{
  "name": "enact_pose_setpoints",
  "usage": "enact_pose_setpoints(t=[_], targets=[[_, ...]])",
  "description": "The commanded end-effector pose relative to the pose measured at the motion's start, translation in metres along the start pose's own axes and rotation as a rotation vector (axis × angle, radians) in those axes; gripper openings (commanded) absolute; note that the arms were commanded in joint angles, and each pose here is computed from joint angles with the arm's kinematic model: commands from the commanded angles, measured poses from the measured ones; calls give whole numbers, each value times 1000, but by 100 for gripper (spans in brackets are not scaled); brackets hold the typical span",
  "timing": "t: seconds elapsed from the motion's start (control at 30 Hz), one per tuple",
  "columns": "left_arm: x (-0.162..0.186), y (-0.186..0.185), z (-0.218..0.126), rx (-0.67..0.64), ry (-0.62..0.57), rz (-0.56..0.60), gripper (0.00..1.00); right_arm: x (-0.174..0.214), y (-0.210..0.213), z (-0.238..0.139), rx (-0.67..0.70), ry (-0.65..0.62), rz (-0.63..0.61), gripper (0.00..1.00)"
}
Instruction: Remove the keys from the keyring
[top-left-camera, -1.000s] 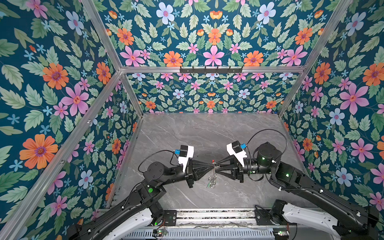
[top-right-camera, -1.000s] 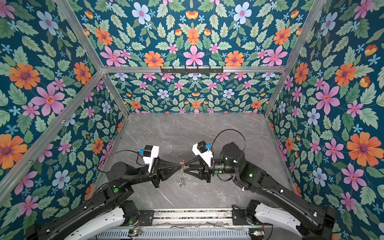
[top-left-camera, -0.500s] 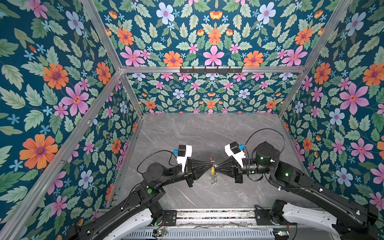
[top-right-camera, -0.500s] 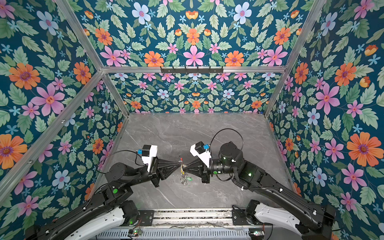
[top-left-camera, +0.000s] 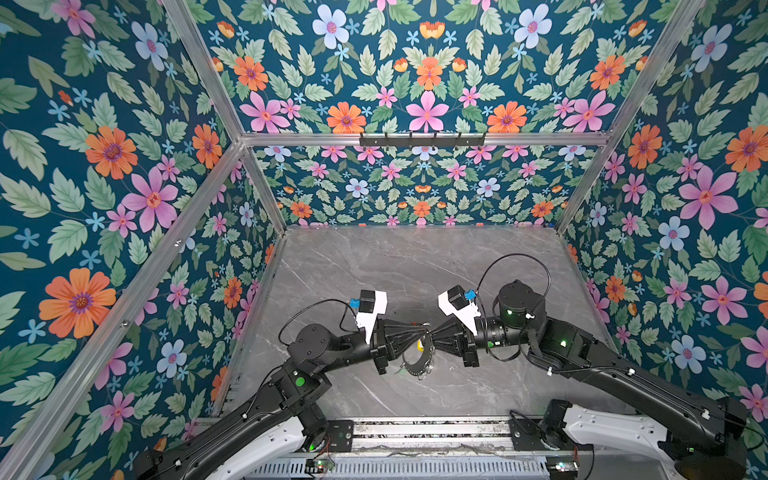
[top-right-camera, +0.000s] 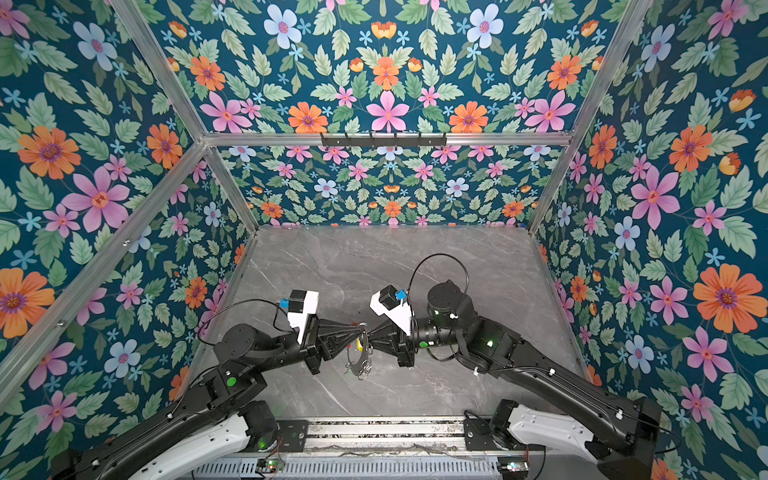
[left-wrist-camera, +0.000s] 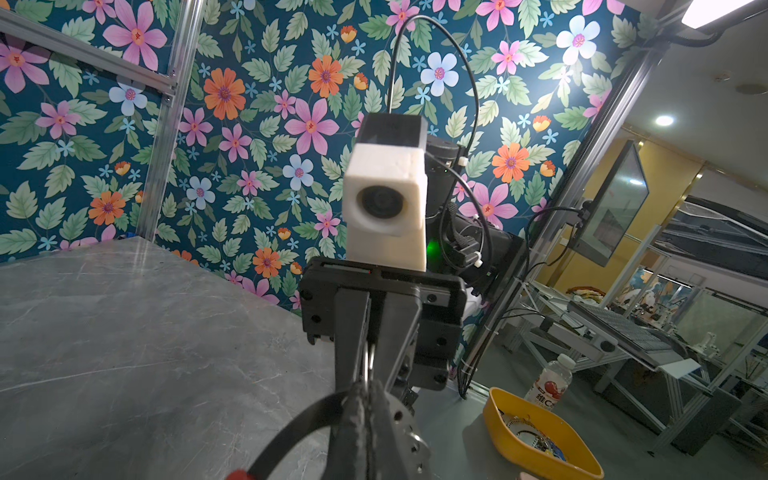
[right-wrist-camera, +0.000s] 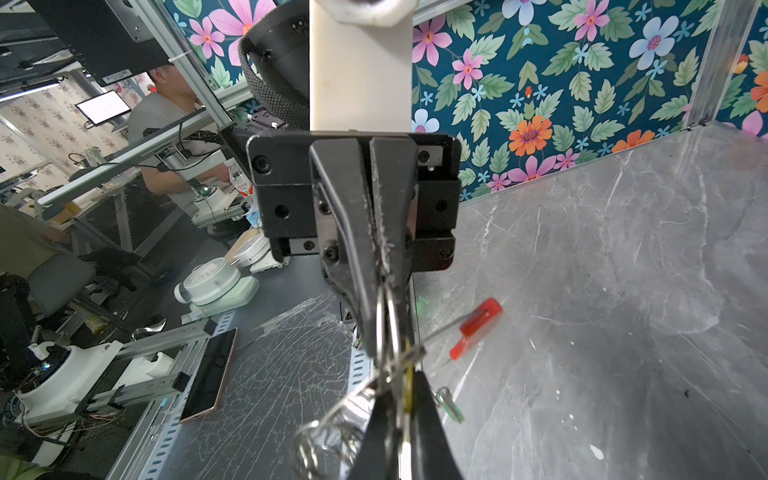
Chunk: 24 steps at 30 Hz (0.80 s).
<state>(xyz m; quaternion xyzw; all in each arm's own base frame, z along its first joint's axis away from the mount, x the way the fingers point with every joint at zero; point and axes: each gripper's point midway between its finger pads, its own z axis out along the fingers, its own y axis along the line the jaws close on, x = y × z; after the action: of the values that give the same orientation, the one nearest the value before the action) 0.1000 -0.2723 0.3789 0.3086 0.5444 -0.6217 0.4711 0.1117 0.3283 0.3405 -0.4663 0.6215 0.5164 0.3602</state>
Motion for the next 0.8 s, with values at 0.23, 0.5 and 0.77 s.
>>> enact_pose_setpoints(t=[0.23, 0.5, 0.77], targets=[[-16, -12, -5, 37, -70, 62, 0, -1, 0, -25, 110, -16, -20, 43], [-22, -17, -8, 62, -123, 92, 0, -60, 12, -60, 184, -288, -79, 54], [-26, -15, -8, 62, -159, 94, 0, -87, 18, -38, 36, -378, 2, 53]])
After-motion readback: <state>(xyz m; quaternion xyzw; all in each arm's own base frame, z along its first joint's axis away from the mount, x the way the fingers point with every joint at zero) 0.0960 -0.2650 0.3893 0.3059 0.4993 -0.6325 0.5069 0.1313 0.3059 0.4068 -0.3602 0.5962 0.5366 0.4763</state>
